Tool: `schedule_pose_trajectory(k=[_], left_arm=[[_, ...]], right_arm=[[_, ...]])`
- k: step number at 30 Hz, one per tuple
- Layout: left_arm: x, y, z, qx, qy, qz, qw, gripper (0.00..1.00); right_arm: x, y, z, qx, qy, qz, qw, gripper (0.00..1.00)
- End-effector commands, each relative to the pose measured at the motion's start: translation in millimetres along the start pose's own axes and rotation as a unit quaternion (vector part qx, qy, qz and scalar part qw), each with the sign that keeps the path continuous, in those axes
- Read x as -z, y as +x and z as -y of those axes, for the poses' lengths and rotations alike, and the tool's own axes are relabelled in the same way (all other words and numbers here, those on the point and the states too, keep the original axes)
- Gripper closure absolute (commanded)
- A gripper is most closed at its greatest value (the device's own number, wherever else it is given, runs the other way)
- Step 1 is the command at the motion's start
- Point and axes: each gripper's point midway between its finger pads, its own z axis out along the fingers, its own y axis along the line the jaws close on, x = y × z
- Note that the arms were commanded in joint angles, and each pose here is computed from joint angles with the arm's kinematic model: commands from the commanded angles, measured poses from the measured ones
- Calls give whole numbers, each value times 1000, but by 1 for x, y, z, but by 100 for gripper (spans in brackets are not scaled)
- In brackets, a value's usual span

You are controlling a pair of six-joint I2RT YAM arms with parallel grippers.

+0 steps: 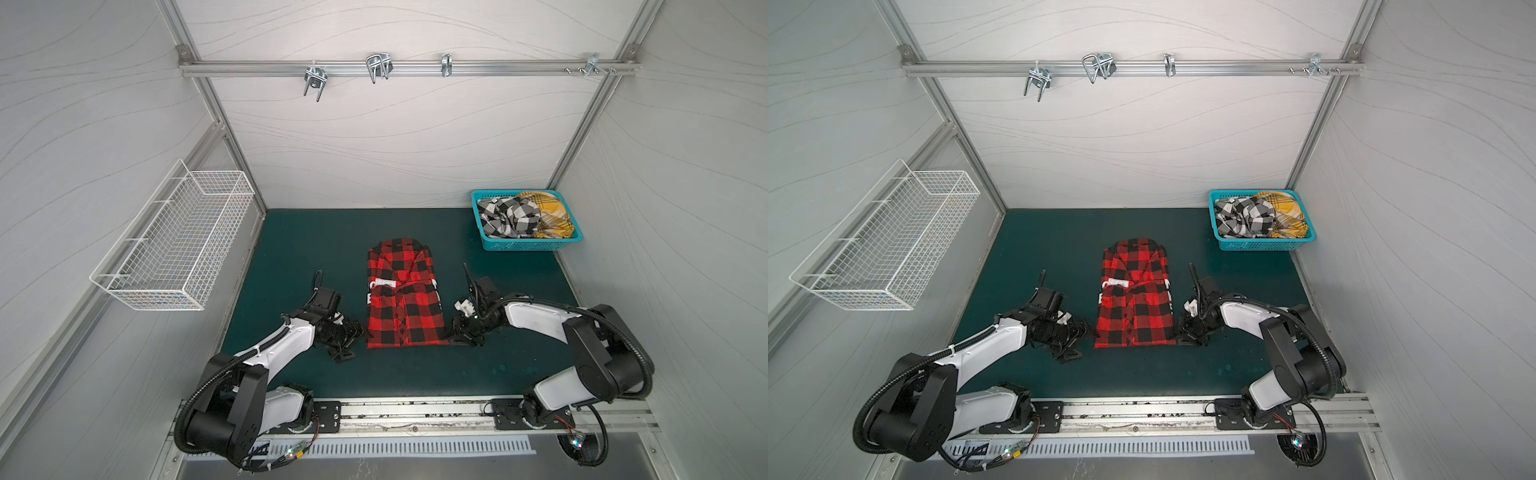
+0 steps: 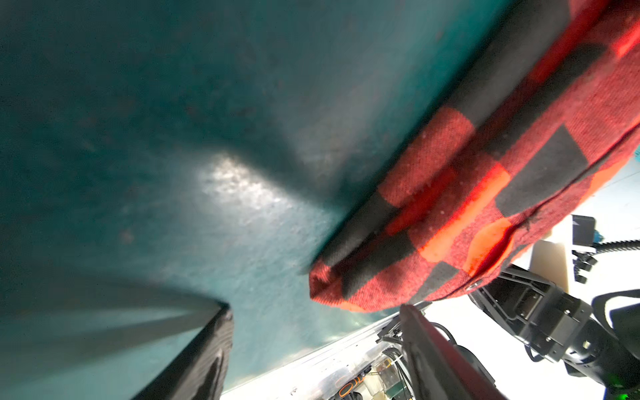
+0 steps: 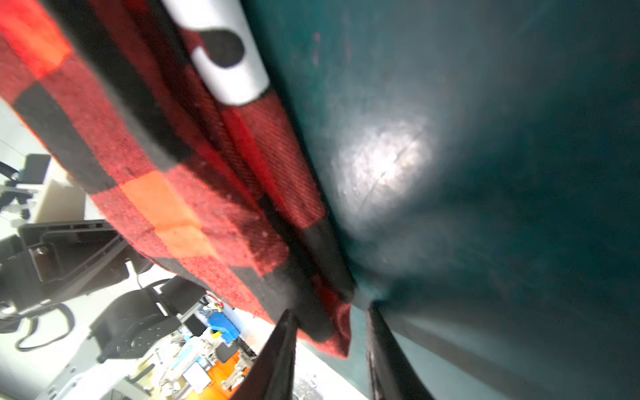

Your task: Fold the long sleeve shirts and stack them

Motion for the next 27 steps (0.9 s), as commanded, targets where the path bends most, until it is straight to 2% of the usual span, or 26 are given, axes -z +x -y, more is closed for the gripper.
schedule_pose_trajectory(k=[1, 8, 16, 22, 27], left_arm=[[-12, -3, -18, 18, -20, 4, 1000, 25], [-14, -10, -20, 27, -15, 3, 1000, 28], [-26, -12, -28, 55, -9, -9, 998, 34], [-37, -13, -22, 66, 19, -28, 997, 38], [-38, -14, -26, 68, 6, -27, 997, 43]], right_arm=[[-10, 4, 3, -5, 4, -14, 1000, 70], [-12, 5, -1, -3, 2, -11, 1000, 82], [-12, 5, -3, -8, 2, -9, 1000, 84], [-13, 7, -2, -9, 4, -11, 1000, 84], [-13, 8, -4, -7, 3, -13, 1000, 85]])
